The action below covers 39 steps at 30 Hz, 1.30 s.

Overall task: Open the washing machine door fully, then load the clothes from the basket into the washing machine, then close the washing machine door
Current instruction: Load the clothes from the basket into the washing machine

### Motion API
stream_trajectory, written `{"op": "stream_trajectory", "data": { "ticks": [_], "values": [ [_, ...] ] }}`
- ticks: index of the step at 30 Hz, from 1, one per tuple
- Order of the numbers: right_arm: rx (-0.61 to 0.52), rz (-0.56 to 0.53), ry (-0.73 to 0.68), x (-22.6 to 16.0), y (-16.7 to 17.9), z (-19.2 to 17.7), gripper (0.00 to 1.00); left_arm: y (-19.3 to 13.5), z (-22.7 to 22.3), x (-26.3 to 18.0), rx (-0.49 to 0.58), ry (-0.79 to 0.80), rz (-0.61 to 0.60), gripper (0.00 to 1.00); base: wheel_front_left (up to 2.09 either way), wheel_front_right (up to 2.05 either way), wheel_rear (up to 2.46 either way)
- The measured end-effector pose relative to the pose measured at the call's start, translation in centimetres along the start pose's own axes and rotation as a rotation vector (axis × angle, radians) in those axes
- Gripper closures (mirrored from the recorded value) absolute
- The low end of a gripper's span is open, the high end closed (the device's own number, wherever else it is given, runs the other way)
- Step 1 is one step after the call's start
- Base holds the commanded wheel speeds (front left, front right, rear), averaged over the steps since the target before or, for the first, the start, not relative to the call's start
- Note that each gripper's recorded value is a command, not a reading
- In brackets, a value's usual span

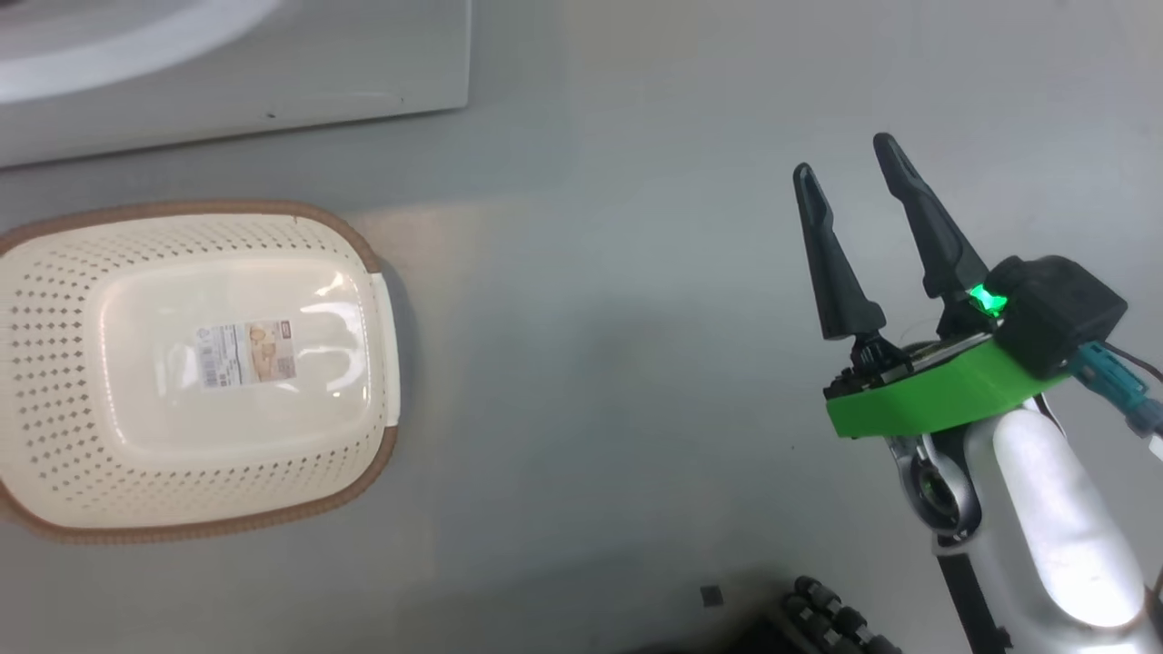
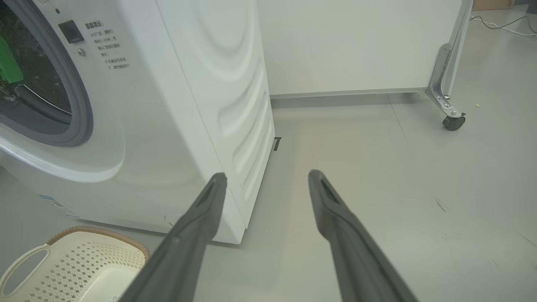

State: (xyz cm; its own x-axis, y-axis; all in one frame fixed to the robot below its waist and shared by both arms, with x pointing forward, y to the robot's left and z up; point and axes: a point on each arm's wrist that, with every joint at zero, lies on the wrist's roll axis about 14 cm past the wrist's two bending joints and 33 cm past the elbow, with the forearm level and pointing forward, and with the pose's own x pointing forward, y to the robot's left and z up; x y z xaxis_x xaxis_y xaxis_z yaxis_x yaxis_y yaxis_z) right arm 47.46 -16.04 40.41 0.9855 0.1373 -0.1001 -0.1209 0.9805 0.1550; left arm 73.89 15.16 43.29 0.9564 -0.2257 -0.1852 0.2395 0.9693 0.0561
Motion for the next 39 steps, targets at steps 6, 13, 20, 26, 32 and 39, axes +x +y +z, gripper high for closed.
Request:
{"op": "stream_trajectory", "data": {
  "ticks": [6, 13, 20, 26, 32, 39],
  "values": [
    [-0.002, -0.003, -0.054, -1.5, 0.4, 2.8, 0.00, -1.0, 0.9, -4.2, -0.019, -0.011, -0.027, 0.00, 0.00, 0.00, 0.00],
    [-0.010, 0.014, -0.132, -3.3, 1.4, 6.2, 0.00, -1.4, 1.9, -9.8, -0.048, -0.025, -0.035, 0.00, 0.00, 0.00, 0.00],
    [-0.018, 0.049, -0.160, -6.0, 2.8, 7.9, 0.00, -1.7, 2.5, -16.2, -0.103, -0.054, -0.029, 0.00, 0.00, 0.00, 0.00],
    [-0.021, 0.080, -0.215, -8.0, 4.2, 9.9, 0.00, -3.0, 4.2, -22.5, -0.199, -0.159, -0.020, 0.00, 0.00, 0.00, 0.00],
    [-0.015, 0.092, -0.225, -9.9, 4.9, 10.2, 0.00, -4.1, 2.9, -28.0, -0.216, -0.185, 0.015, 0.00, 0.00, 0.00, 0.00],
    [-0.011, 0.091, -0.254, -11.3, 5.1, 11.1, 0.00, -5.7, 2.3, -32.2, -0.217, -0.209, 0.045, 0.00, 0.00, 0.00, 0.00]
  ]
}}
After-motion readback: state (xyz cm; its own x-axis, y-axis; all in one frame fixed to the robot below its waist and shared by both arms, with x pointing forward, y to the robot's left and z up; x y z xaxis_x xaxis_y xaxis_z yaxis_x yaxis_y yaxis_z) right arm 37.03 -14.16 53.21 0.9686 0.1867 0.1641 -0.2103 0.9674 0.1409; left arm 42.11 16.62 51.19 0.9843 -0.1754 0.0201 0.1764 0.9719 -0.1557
